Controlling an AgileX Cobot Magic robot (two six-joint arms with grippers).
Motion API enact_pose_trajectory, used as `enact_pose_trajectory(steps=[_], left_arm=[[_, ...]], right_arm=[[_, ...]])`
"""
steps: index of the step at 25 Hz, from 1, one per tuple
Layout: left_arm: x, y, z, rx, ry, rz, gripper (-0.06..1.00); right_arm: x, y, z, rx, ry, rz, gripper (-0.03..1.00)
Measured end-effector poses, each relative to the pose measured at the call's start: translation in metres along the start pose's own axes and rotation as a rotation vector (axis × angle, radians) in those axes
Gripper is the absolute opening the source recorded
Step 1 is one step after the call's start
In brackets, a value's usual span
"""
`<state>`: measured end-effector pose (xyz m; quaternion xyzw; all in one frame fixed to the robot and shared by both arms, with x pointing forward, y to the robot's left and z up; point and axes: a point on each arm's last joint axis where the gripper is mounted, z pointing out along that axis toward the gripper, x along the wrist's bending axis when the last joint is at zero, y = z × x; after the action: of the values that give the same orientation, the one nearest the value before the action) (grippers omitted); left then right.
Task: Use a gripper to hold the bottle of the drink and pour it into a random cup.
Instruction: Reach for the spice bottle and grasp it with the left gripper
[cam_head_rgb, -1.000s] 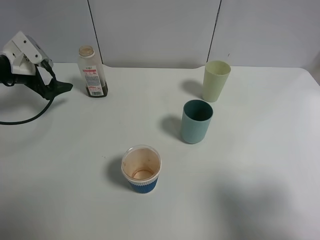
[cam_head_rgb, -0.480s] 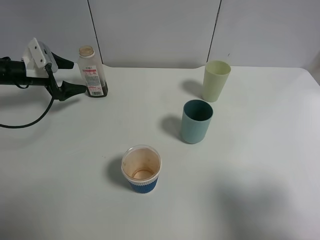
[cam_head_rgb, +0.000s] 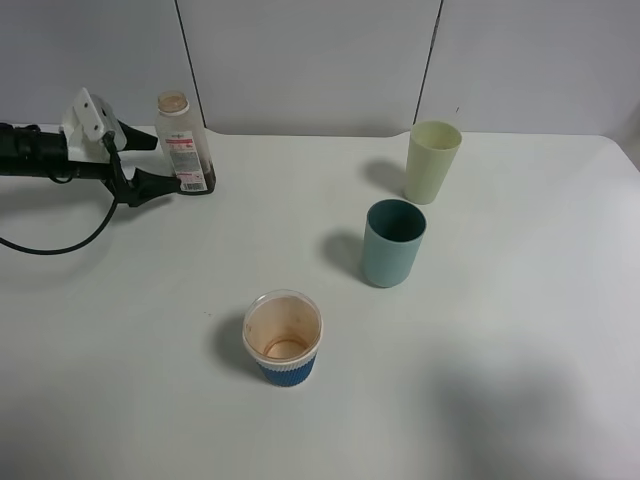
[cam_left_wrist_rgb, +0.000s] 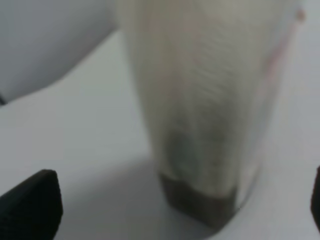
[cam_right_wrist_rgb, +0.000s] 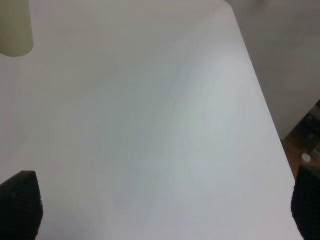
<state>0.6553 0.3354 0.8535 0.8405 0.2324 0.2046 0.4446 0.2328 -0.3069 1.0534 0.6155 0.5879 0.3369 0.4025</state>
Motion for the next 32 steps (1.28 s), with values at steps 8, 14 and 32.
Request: enact_pose_trajectory(steps=[8, 14, 32], left_arm=[[-0.012, 0.005, 0.018, -0.022, -0.095, 0.044, 0.98], [-0.022, 0.007, 0.030, -0.018, -0.131, 0.052, 0.98], [-0.020, 0.019, 0.044, -0.008, -0.118, 0.098, 0.73]], right_arm=[[0.000, 0.000, 0.000, 0.000, 0.000, 0.000, 0.99], [0.000, 0.000, 0.000, 0.000, 0.000, 0.000, 0.99], [0.000, 0.000, 0.000, 0.000, 0.000, 0.000, 0.99]])
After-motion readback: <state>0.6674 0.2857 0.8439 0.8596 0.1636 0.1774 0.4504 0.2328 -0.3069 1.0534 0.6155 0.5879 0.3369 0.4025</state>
